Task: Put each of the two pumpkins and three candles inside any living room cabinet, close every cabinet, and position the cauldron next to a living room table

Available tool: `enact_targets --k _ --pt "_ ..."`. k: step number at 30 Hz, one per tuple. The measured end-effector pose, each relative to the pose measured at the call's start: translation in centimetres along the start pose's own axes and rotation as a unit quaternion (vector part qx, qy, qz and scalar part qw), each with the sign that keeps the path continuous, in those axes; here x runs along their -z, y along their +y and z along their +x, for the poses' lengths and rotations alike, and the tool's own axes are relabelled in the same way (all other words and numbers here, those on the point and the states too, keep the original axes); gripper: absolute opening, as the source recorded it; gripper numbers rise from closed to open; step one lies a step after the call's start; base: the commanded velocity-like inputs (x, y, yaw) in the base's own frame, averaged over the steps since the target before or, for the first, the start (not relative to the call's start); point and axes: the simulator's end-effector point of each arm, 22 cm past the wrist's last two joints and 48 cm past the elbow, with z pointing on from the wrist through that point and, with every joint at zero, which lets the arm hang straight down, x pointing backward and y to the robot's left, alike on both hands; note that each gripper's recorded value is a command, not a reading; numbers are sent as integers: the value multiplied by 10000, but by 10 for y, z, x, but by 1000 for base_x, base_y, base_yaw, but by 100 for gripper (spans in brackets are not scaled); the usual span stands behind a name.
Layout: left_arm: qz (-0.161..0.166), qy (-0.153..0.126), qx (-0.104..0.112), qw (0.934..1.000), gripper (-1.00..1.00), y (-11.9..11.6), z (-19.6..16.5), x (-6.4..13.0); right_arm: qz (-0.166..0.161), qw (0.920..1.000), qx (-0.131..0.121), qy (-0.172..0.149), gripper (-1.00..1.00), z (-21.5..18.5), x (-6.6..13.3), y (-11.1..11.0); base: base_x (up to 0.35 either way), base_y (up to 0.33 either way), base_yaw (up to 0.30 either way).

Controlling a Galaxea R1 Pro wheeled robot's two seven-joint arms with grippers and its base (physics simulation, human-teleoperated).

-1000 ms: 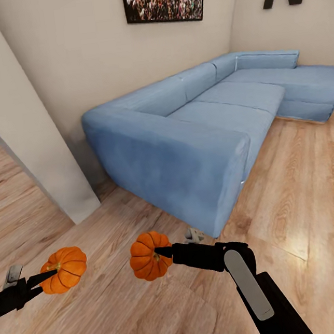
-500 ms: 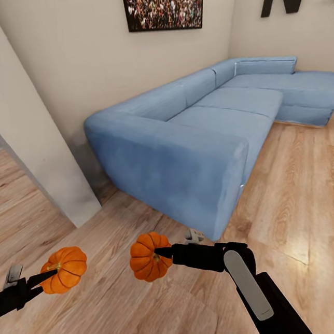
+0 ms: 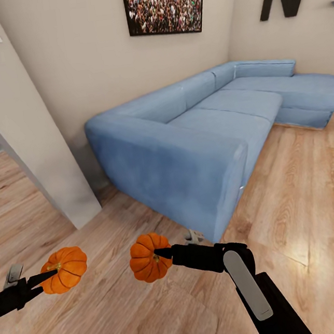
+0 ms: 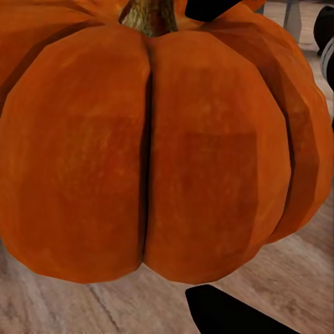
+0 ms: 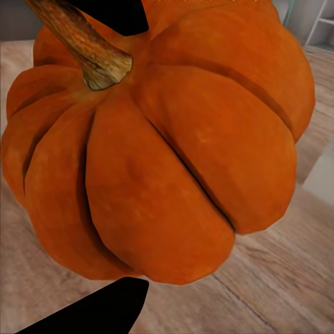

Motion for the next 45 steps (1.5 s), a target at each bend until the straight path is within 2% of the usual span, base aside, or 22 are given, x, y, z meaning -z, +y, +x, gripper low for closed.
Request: enact_targets --k 15,45 --pt "80 -76 -75 9999 -100 -12 -5 6 -25 9999 94 -91 -100 -7 8 11 0 0 0" --pt "-8 18 44 10000 -100 -54 -33 24 5 10000 -50 11 -100 -41 26 47 0 0 0"
